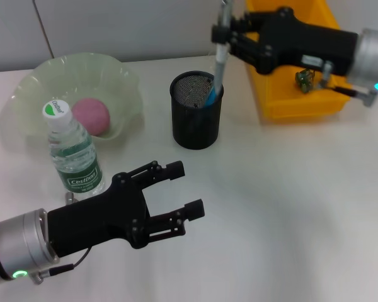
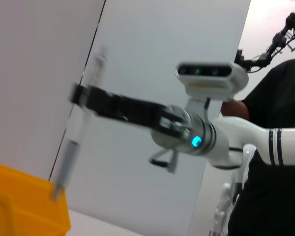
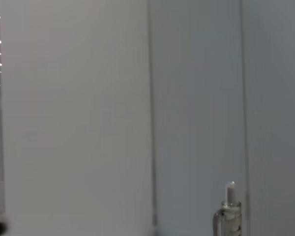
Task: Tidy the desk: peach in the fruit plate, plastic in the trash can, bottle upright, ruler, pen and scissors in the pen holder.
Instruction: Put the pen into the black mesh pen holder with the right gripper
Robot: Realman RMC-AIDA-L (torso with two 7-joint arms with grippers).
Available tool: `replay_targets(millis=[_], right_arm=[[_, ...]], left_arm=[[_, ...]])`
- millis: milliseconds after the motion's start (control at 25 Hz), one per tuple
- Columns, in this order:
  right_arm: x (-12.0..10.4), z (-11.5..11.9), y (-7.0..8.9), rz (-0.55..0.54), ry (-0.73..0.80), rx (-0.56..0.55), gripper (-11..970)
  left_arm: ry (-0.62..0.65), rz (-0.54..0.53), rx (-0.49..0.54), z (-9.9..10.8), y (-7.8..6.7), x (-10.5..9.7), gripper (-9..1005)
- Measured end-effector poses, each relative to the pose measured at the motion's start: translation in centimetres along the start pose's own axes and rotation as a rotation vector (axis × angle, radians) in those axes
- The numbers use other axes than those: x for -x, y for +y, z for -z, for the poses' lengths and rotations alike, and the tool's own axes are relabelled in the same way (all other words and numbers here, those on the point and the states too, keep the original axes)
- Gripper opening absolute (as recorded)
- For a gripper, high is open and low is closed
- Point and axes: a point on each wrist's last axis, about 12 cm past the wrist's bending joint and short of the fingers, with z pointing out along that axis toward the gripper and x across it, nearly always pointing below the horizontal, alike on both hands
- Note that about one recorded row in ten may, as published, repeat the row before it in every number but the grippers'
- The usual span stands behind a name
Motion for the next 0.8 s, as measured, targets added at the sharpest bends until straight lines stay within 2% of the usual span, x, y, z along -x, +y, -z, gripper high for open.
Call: replay_targets(millis=[400,440,800], right_arm=[[0.3,-3.9,-1.5,0.075,0.057,-0.127,169],[0.2,-4.3,-1.5,0.082,0.071,-0.133,169],[-1.2,-6.1,-1.3,0.077,0.145,-0.138,169]], left_arm=[[0.026,0.019,0.01,0.4,-0.1,-0.5,815],[0.031,0.057,0.012,0.2,0.0,-0.5,815],[0.056,0.079,0.025,0.1,0.2,-0.8,814]])
